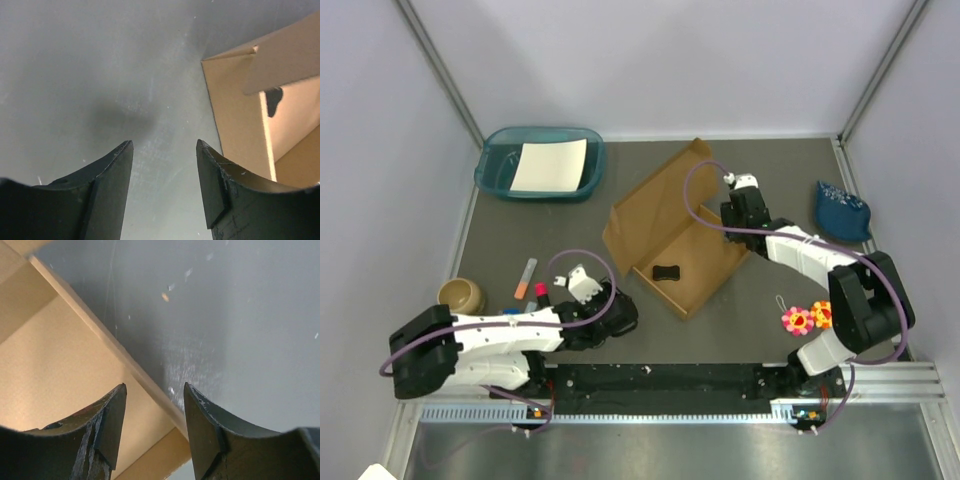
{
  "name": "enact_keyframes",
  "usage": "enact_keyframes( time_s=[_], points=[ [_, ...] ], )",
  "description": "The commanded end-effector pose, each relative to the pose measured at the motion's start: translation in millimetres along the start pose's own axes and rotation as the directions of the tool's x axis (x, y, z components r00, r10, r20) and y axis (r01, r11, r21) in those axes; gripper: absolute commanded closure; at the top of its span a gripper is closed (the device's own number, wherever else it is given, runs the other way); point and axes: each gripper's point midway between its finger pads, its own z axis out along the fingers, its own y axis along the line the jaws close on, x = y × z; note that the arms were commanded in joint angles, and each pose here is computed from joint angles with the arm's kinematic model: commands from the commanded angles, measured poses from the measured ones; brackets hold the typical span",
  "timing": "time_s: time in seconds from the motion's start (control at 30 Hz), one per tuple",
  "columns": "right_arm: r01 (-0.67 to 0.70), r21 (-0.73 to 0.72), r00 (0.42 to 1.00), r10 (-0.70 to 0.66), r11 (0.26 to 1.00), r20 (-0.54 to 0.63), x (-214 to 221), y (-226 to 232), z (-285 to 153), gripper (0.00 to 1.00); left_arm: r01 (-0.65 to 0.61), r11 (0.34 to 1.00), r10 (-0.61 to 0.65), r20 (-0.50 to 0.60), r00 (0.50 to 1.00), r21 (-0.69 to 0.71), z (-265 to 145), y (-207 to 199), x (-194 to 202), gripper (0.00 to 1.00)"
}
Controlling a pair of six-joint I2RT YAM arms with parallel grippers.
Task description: Fold the paper box
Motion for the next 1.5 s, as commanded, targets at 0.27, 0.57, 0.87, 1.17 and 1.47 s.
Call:
enact_keyframes(
  time_s=[0.27, 0.57, 0.87, 1.17, 1.47],
  points=[
    [-0.282, -0.014, 0.956, 0.280, 0.959, -0.092, 48, 9, -21, 0.51, -0.036, 0.997, 0.044, -0.110, 0.993, 0.074, 45, -30, 12, 0.42],
    [-0.428, -0.113, 0.901, 0.414, 0.897, -0.127, 59, 26, -51, 0.50, -0.008, 0.998, 0.016, -0.126, 0.992, 0.067, 80, -45, -13, 0.42],
    [-0.494, -0.218, 0.870, 0.477, 0.842, -0.125, 58, 54, -80, 0.45, -0.022, 1.000, 0.022, -0.084, 0.996, 0.008, 106, -37, -59, 0.40],
    [-0.461, -0.235, 0.886, 0.460, 0.855, -0.064, 44, 46, -100, 0.40, -0.059, 0.997, 0.058, -0.017, 0.998, -0.043, 109, -31, -104, 0.35],
    [-0.377, -0.243, 0.901, 0.414, 0.894, 0.127, 4, 13, -150, 0.36, -0.099, 0.987, 0.102, 0.019, 0.995, -0.125, 83, -6, -128, 0.30]
  ],
)
